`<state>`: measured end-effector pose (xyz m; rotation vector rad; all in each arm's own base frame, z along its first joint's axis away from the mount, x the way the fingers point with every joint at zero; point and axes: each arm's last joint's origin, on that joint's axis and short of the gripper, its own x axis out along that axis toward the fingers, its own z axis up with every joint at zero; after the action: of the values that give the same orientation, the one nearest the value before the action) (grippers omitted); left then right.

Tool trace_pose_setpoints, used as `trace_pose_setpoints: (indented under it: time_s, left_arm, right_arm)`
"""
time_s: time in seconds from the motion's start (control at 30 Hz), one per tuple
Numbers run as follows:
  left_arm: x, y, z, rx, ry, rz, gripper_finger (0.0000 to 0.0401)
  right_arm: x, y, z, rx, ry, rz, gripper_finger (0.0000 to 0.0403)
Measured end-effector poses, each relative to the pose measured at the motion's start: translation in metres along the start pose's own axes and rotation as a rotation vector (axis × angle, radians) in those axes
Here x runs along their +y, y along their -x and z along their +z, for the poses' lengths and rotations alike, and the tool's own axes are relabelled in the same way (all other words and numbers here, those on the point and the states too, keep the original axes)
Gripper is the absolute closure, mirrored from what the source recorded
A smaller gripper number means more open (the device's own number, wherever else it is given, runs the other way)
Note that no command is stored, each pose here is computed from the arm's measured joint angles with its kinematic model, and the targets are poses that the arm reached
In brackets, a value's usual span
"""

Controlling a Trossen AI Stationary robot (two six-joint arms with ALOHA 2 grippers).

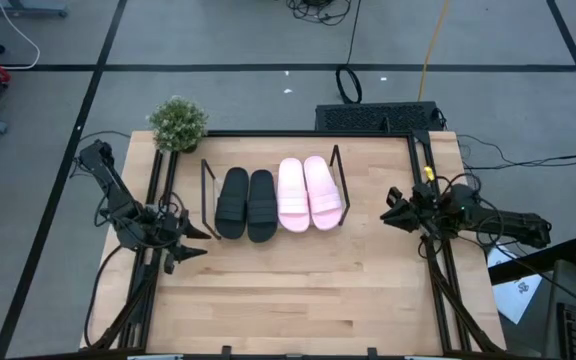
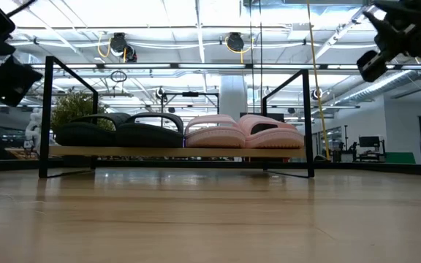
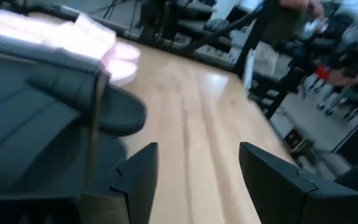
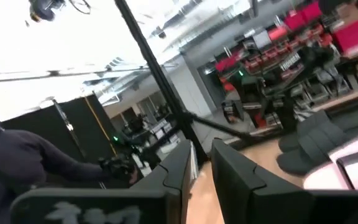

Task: Pick and place slides into the shelf
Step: Return to Home Position

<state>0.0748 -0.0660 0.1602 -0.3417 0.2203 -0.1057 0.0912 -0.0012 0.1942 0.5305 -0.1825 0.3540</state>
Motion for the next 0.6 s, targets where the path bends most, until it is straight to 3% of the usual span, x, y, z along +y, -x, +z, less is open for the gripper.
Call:
trace_pose_setpoints:
  time_s: [0.6]
  left_arm:
    - [-0.0026,-0.0023,-0.0017,-0.034,-0.026,-0.054,0.0180]
  right_arm:
    - [0.0004,-0.0001,0.0009,-0.011,0.035,0.002,0.0348]
